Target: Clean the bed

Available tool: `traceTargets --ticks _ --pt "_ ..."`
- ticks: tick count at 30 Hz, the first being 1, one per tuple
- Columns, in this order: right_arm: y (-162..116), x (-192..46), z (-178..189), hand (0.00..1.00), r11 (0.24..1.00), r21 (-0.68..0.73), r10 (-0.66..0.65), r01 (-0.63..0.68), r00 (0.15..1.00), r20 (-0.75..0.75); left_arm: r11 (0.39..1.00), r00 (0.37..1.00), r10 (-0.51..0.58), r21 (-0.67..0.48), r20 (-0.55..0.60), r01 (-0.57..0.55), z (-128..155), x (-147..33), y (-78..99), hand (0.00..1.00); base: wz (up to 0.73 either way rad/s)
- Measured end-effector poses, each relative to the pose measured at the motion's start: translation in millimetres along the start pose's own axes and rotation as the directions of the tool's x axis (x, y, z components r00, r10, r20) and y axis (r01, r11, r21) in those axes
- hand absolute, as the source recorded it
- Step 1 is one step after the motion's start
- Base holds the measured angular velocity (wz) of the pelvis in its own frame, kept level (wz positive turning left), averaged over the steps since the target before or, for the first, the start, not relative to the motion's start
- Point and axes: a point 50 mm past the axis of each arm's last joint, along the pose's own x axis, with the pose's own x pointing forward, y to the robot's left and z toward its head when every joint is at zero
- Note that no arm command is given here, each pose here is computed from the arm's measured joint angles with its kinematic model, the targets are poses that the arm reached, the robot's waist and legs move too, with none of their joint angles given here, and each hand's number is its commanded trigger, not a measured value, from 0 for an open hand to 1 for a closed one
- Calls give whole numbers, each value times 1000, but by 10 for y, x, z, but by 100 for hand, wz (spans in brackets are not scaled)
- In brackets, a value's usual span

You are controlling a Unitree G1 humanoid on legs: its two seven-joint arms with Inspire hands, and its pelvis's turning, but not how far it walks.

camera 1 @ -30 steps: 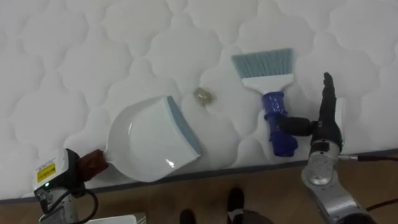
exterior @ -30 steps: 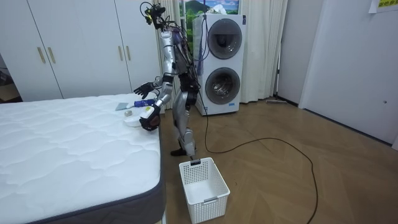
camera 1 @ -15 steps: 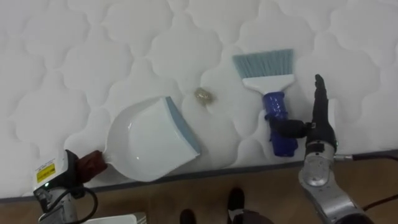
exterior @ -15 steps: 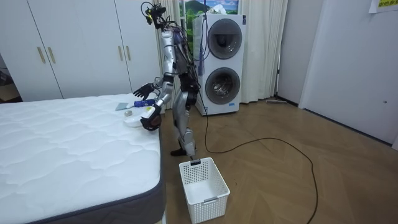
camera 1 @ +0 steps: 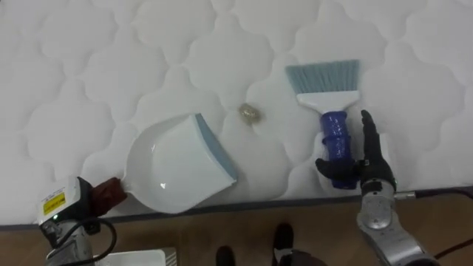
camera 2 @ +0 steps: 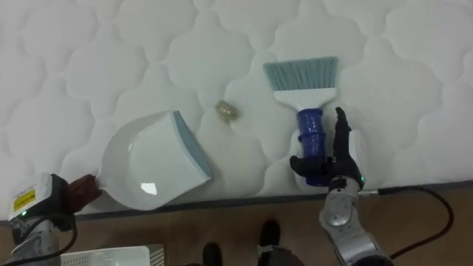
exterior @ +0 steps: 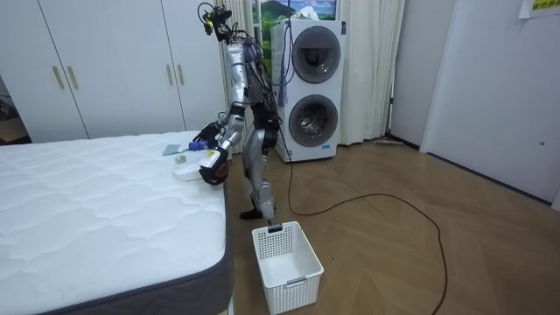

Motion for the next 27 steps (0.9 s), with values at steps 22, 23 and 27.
traceTargets --ticks 22,23,27 --pt "-29 60 -130 89 994 -97 47 -53 996 -71 1000 1000 -16 19 -10 16 49 35 30 100 1" --pt "-29 75 -117 100 993 -104 50 -57 996 -70 1000 1000 -15 21 -14 16 46 35 30 100 0" --pt "-106 160 -104 100 993 -114 15 -26 995 -100 1000 1000 -16 25 -22 17 41 33 27 100 0"
